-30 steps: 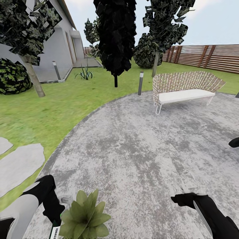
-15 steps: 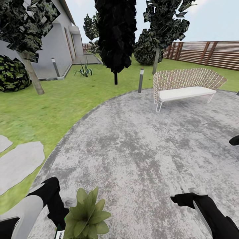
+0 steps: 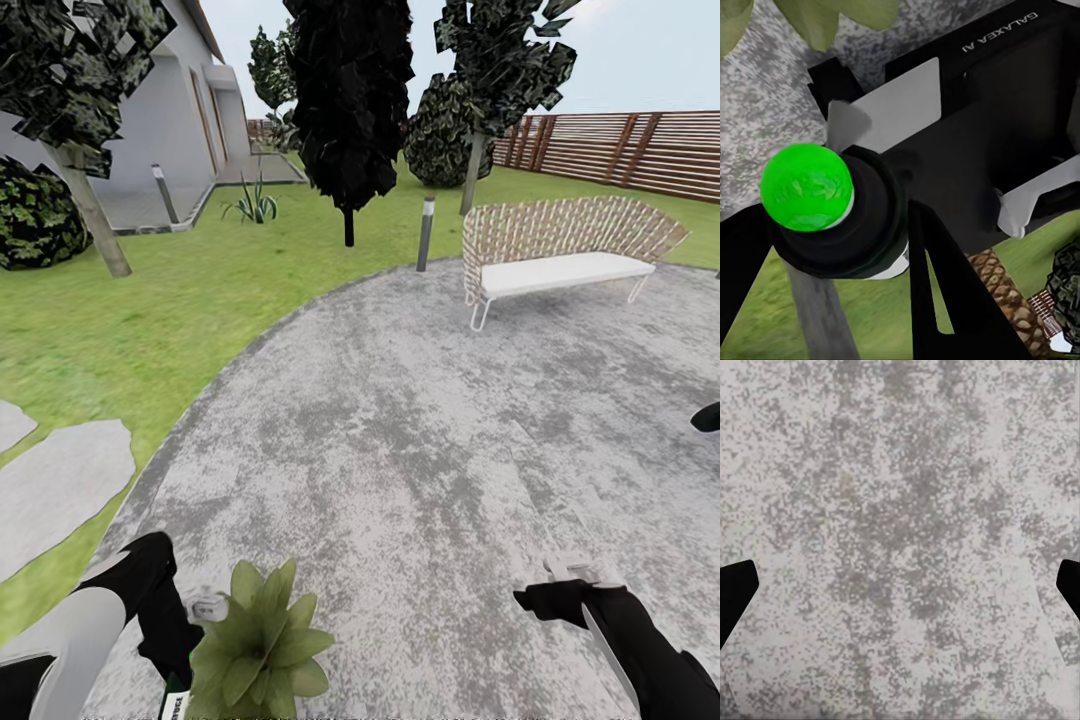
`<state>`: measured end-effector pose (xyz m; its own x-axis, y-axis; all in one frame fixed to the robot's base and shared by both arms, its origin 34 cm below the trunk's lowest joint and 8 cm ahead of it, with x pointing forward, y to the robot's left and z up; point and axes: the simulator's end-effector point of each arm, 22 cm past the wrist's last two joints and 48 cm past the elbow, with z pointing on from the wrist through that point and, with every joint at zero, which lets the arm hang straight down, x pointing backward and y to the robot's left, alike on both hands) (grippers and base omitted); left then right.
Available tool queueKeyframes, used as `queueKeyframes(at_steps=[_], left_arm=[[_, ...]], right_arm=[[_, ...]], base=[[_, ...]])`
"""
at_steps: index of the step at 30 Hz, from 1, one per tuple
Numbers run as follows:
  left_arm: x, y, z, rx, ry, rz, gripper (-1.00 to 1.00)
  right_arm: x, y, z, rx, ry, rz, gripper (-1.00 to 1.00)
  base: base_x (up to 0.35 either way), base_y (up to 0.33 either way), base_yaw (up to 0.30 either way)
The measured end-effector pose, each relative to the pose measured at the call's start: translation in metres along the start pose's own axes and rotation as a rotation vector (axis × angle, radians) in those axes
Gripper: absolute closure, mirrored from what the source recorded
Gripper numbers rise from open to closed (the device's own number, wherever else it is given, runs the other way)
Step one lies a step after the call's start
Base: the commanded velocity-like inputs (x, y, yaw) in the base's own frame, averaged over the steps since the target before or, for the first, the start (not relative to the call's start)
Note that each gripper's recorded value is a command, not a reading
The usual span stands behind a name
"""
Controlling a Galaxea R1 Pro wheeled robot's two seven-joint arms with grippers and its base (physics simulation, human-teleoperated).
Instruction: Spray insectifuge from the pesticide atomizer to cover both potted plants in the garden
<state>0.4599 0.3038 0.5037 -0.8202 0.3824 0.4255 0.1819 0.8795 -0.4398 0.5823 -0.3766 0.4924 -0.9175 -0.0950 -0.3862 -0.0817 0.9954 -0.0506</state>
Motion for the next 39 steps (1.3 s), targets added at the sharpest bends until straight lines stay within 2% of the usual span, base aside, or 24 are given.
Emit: queueKeyframes(at_steps=[3,8,11,14,15,16,34,35,39], left_arm=[[0.001,0.008,0.001,-0.03,0.004,-0.003,1.0],[0.001,0.04,-0.001,-0.177,0.007,-0.003,1.0],[0.0,0.045,-0.001,-0.211,0.009,-0.003,1.0],[-0.003,0.04,0.003,-0.215,0.012,0.01,1.0],[-0.003,0.018,0.024,-0.168,0.042,0.028,1.0],[-0.003,0.018,0.025,-0.171,0.047,0.037,1.0],[-0.004,0.019,0.027,-0.168,0.049,0.033,1.0],[-0.016,0.022,0.015,-0.188,0.008,0.041,1.0],[-0.016,0.022,0.015,-0.19,0.008,0.04,1.0]], right_arm=[[0.001,0.0,0.001,0.0,0.002,-0.001,-1.0],[0.002,0.0,0.001,0.003,0.005,-0.005,-1.0],[0.003,0.0,0.002,0.004,0.008,-0.008,-1.0],[0.003,0.0,0.002,0.004,0.009,-0.008,-1.0],[0.005,0.0,0.003,0.004,0.013,-0.01,-1.0],[0.005,0.0,0.003,0.004,0.014,-0.01,-1.0],[0.009,0.001,0.006,0.001,0.022,-0.006,-1.0],[0.009,0.0,0.006,0.003,0.023,-0.009,-1.0],[0.009,0.0,0.006,0.003,0.023,-0.009,-1.0]], base=[[0.0,0.0,0.0],[0.0,0.0,0.0],[0.0,0.0,0.0],[0.0,0.0,0.051],[0.0,0.0,0.154],[0.0,0.0,0.154],[0.0,0.0,0.046],[0.0,0.0,0.0],[0.0,0.0,0.0]])
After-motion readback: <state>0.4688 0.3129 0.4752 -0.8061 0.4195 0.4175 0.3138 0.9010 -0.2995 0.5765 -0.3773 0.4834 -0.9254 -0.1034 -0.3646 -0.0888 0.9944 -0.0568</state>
